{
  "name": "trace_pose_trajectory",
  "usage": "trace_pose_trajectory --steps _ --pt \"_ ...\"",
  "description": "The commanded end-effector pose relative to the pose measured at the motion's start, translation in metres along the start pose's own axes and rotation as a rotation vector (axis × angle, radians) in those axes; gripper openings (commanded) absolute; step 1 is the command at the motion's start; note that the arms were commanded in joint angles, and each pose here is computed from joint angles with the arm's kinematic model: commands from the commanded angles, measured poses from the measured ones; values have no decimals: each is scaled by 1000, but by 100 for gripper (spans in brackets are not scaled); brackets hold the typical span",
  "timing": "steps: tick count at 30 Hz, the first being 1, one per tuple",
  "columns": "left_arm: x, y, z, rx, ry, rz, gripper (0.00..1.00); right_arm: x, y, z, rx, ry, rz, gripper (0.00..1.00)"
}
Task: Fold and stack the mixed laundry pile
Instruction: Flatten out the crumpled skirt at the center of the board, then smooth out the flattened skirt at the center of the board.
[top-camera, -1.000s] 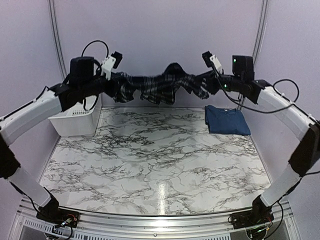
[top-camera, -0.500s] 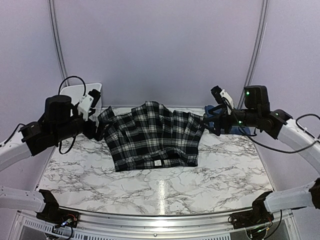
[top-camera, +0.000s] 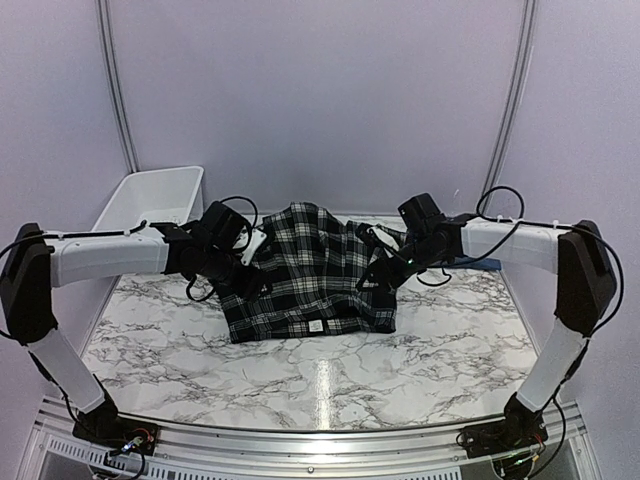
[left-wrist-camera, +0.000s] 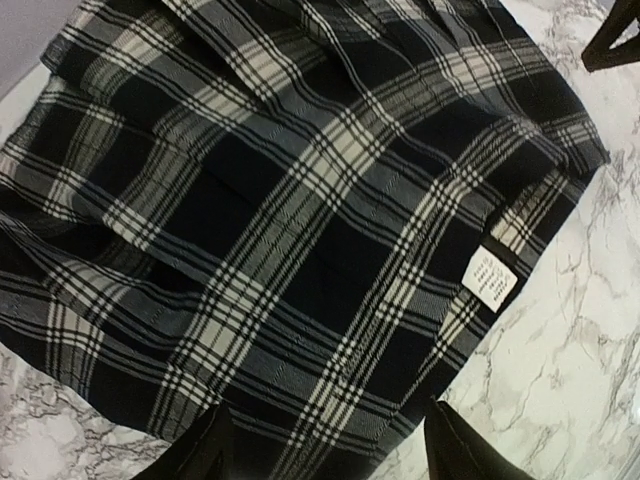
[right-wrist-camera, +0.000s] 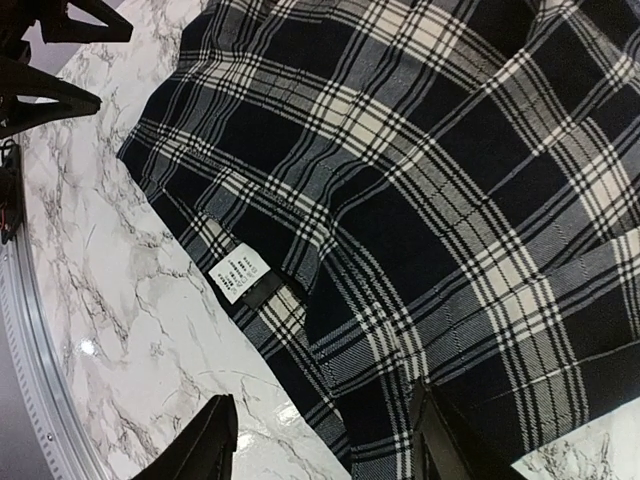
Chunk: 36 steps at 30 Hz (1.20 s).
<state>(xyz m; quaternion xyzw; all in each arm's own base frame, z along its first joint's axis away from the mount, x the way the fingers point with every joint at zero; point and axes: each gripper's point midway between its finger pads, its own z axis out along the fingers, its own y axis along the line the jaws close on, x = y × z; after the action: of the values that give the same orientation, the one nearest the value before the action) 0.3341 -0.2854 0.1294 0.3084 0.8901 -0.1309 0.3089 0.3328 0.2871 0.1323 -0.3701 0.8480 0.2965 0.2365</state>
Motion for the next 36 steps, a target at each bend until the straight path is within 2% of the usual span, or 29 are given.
trace_pose_trajectory --steps 1,5,12,22,24,28,31,35,36 --pt "42 -11 3 76 129 34 68 1 2 22 32 38 -34 56" --pt "69 -11 11 87 200 84 73 9 3 46 73 96 -80 59" --pt "83 -8 27 70 256 127 80 20 -10 69 168 179 -129 61" --pt "104 -2 49 34 338 212 79 25 -23 73 304 252 -186 49" --pt "101 0 50 21 336 220 71 29 -26 73 318 267 -185 42" --pt "89 -6 43 53 310 220 41 33 -27 70 331 283 -186 21" --pt "78 -9 32 66 270 214 26 25 -24 62 336 266 -190 2" --pt "64 -8 17 54 226 207 3 3 -15 44 343 214 -196 0" --pt "61 -7 12 46 213 204 0 -3 -13 38 346 200 -197 0"
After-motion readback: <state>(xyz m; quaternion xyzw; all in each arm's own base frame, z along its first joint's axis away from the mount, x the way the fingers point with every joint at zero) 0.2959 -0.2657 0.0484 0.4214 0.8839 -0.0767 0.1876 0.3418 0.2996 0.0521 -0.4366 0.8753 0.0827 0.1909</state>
